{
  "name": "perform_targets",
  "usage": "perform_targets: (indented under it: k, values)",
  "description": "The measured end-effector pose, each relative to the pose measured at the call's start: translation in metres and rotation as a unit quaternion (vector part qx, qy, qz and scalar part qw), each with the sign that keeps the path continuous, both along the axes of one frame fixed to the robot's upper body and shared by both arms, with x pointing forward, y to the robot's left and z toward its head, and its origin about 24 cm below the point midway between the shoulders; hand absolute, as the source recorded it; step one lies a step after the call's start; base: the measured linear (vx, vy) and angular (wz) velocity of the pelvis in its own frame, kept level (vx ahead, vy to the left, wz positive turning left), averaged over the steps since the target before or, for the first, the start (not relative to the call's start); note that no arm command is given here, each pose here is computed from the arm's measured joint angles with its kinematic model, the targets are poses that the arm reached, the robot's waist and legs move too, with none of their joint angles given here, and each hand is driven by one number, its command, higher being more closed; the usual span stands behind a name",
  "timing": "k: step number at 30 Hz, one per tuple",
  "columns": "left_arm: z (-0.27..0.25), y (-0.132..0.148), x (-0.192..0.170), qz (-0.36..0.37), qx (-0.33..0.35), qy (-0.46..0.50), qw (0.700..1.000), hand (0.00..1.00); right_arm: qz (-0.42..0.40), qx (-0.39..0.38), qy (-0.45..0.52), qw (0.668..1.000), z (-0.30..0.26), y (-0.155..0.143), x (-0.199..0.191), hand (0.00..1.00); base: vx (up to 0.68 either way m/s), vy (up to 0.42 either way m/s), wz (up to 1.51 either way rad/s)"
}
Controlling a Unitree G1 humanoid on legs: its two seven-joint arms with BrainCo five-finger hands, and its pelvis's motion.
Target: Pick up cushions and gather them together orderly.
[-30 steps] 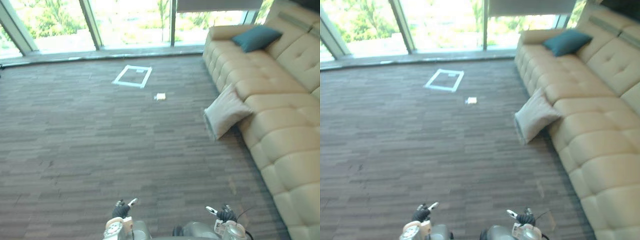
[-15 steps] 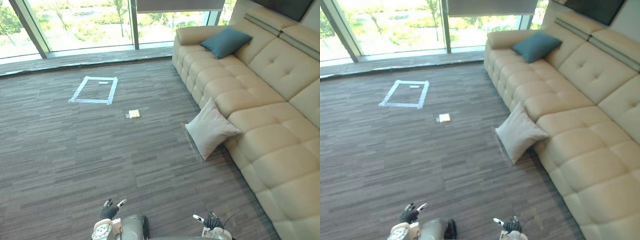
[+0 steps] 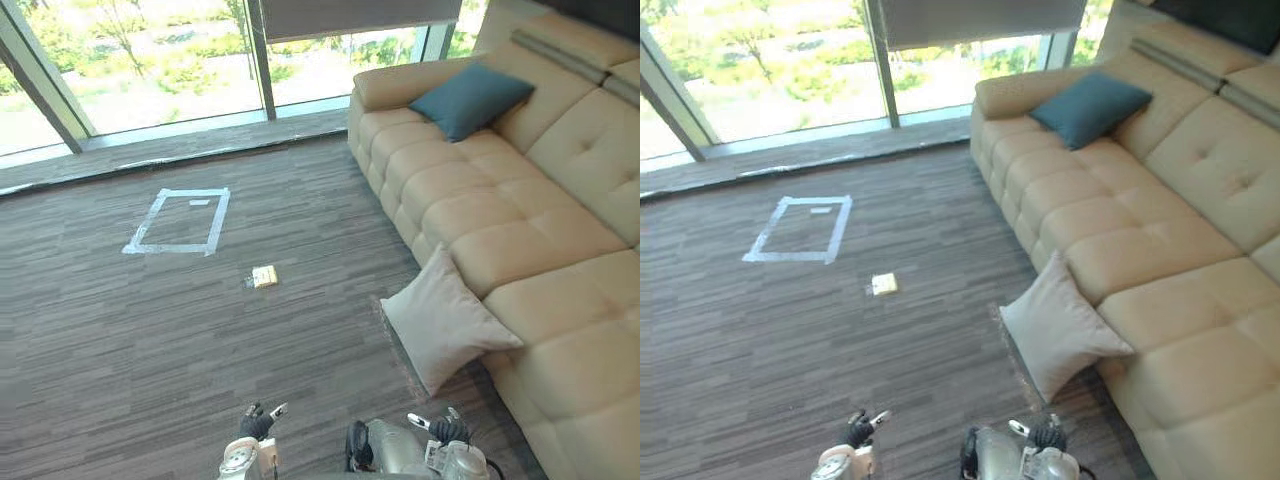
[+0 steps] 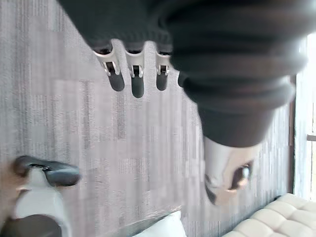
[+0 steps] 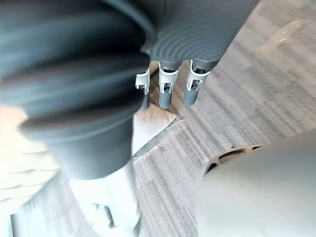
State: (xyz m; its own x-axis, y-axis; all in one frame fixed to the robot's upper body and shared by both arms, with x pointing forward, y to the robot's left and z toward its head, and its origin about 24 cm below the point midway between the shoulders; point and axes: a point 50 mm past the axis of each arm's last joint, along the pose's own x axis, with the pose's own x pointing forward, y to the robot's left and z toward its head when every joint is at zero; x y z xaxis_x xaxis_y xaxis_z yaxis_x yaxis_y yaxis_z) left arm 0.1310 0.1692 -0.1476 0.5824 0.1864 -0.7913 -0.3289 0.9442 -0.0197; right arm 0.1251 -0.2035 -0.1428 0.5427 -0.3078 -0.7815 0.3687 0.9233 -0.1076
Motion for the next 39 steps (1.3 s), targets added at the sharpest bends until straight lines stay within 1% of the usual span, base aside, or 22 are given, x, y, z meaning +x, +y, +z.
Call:
perform_targets:
  k: [3, 6, 11, 12, 13, 15, 18, 20, 22, 27, 32, 36, 39]
  values:
    - [0.005, 0.008, 0.004, 0.001, 0.014, -0.017, 1.000, 0.00, 0.007, 0.012, 0.009, 1.000, -0.003, 0.009, -0.001, 0.00, 0.45, -0.072, -0.99]
    - [0.007, 0.007, 0.006, 0.003, 0.014, -0.028, 1.000, 0.00, 0.003, 0.013, 0.011, 1.000, -0.003, 0.009, -0.003, 0.00, 0.46, 0.032, -1.02]
    - [0.009, 0.005, 0.010, 0.000, 0.016, -0.039, 0.999, 0.00, 0.010, 0.014, 0.021, 1.000, -0.005, 0.012, -0.005, 0.00, 0.53, 0.230, -1.08]
    - [0.008, 0.009, 0.007, -0.004, 0.021, -0.036, 0.999, 0.00, 0.009, 0.015, 0.030, 0.999, -0.007, 0.013, -0.010, 0.00, 0.71, 0.377, -1.30]
    - [0.007, 0.018, 0.006, -0.008, 0.035, -0.030, 0.999, 0.00, 0.015, 0.027, 0.031, 0.999, -0.009, 0.023, -0.011, 0.00, 0.69, 0.374, -1.11]
    - [0.007, 0.025, 0.004, -0.009, 0.044, -0.025, 0.999, 0.00, 0.013, 0.039, 0.033, 0.999, -0.010, 0.033, -0.014, 0.00, 0.45, 0.246, -0.93]
    - [0.004, 0.026, 0.001, -0.010, 0.044, -0.013, 0.999, 0.00, 0.031, 0.038, 0.025, 0.998, -0.008, 0.036, -0.007, 0.00, 0.37, 0.245, -1.43]
    - [0.000, 0.022, -0.006, -0.013, 0.045, 0.006, 0.999, 0.00, 0.054, 0.039, 0.011, 0.998, -0.005, 0.042, 0.004, 0.00, 0.16, 0.180, -1.67]
    - [-0.003, 0.019, -0.009, -0.022, 0.041, 0.020, 0.999, 0.00, 0.059, 0.039, 0.007, 0.997, -0.005, 0.044, 0.006, 0.00, 0.09, 0.119, -1.07]
    - [-0.004, 0.020, -0.010, -0.042, 0.048, 0.030, 0.998, 0.00, 0.057, 0.023, 0.010, 0.998, -0.005, 0.036, 0.005, 0.00, 0.11, -0.047, -0.63]
    - [-0.006, 0.010, -0.014, -0.037, 0.029, 0.032, 0.998, 0.00, 0.031, 0.000, 0.024, 0.999, -0.007, 0.012, -0.004, 0.00, 0.13, -0.174, 0.09]
    - [-0.004, 0.015, -0.015, -0.022, 0.033, 0.022, 0.999, 0.00, 0.030, 0.001, 0.030, 0.999, -0.008, 0.011, -0.008, 0.00, 0.06, -0.143, -0.21]
    - [-0.003, 0.018, -0.016, -0.010, 0.034, 0.018, 0.999, 0.00, 0.034, 0.003, 0.030, 0.999, -0.008, 0.014, -0.006, 0.00, 0.04, 0.073, -0.82]
